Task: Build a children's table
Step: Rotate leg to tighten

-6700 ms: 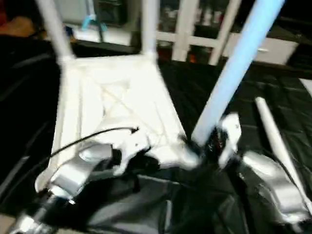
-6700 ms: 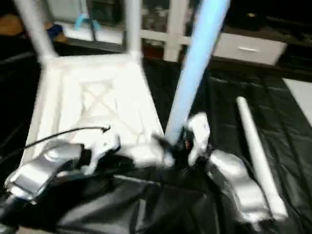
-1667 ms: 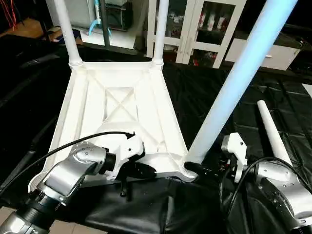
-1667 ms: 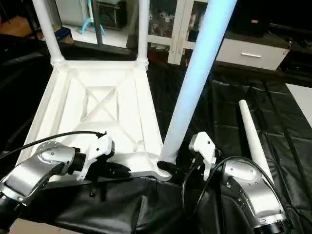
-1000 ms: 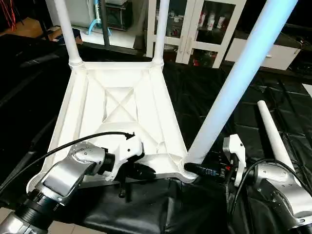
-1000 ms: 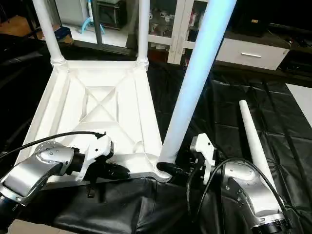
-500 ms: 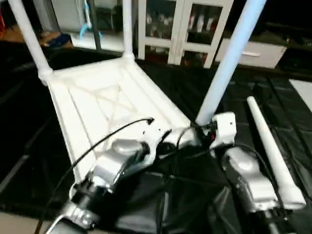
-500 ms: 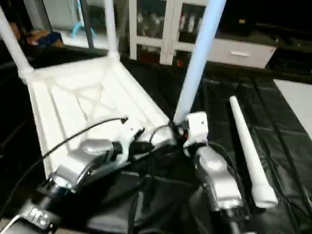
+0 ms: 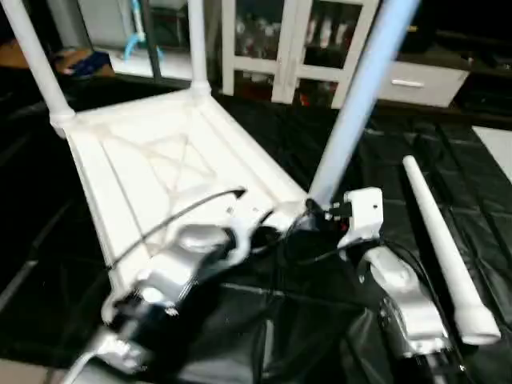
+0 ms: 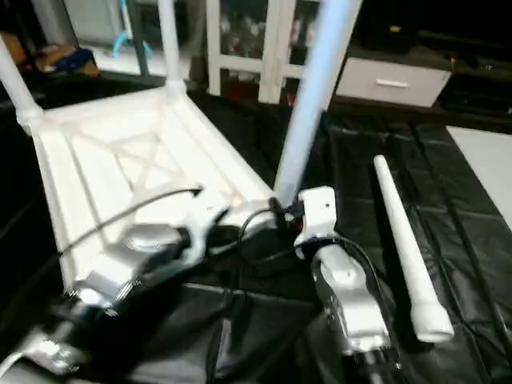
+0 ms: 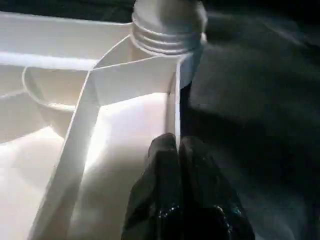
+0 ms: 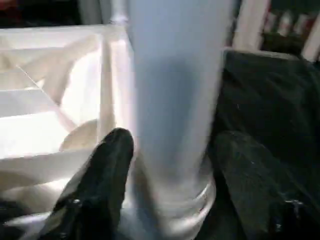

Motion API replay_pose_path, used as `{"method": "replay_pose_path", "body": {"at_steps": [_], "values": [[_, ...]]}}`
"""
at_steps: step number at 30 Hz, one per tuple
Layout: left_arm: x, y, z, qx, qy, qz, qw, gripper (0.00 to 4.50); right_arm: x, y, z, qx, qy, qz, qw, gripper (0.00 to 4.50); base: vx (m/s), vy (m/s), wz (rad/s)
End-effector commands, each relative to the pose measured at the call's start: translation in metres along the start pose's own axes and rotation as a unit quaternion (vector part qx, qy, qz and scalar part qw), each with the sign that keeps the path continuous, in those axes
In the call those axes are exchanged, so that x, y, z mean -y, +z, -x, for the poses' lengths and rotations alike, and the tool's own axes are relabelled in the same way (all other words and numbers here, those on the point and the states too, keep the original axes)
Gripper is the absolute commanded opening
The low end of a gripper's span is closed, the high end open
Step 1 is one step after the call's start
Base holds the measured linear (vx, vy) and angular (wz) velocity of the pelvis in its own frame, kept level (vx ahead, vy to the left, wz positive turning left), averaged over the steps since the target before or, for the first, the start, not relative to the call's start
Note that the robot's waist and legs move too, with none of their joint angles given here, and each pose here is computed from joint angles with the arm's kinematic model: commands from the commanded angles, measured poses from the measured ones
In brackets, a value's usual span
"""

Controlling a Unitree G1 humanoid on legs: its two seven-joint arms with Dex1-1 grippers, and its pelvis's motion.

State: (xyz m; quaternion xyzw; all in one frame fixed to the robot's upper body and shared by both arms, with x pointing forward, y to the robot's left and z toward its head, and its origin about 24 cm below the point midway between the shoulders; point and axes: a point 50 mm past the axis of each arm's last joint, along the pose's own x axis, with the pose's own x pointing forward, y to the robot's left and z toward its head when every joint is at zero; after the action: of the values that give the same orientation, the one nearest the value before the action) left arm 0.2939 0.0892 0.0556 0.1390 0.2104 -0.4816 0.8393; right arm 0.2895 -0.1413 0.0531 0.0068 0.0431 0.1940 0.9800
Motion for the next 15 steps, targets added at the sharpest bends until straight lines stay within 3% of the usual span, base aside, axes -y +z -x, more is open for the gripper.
{"method": "replay_pose_path", "body": {"at_steps": [1, 2, 4, 8, 12, 15], "values": [[0.015, -0.017, 0.002, -0.022, -0.07, -0.008, 0.997, 0.0, 0.012, 0.013, 0.005, 0.019, 0.015, 0.002, 1.0, 3.12, 0.0, 0.0, 0.0], [0.018, -0.02, 0.007, -0.022, -0.092, -0.022, 0.995, 0.0, 0.012, 0.014, 0.007, 0.015, 0.04, -0.003, 0.999, 3.23, 0.0, 0.0, 0.0], [0.031, -0.027, 0.025, -0.014, -0.17, -0.025, 0.985, 0.0, 0.012, 0.013, 0.024, -0.026, 0.169, -0.009, 0.985, 3.44, 0.0, 0.0, 0.0], [0.033, -0.032, 0.038, -0.026, -0.2, -0.024, 0.979, 0.0, 0.015, 0.007, 0.048, -0.07, 0.273, 0.016, 0.959, 3.5, 0.0, 0.0, 0.0], [0.029, -0.032, 0.046, -0.025, -0.209, -0.026, 0.977, 0.0, 0.019, 0.001, 0.062, -0.09, 0.318, 0.019, 0.944, 3.5, 0.0, 0.0, 0.0], [0.028, -0.032, 0.047, -0.025, -0.21, -0.028, 0.977, 0.0, 0.02, 0.0, 0.062, -0.092, 0.322, 0.016, 0.942, 3.34, 0.0, 0.0, 0.0]]}}
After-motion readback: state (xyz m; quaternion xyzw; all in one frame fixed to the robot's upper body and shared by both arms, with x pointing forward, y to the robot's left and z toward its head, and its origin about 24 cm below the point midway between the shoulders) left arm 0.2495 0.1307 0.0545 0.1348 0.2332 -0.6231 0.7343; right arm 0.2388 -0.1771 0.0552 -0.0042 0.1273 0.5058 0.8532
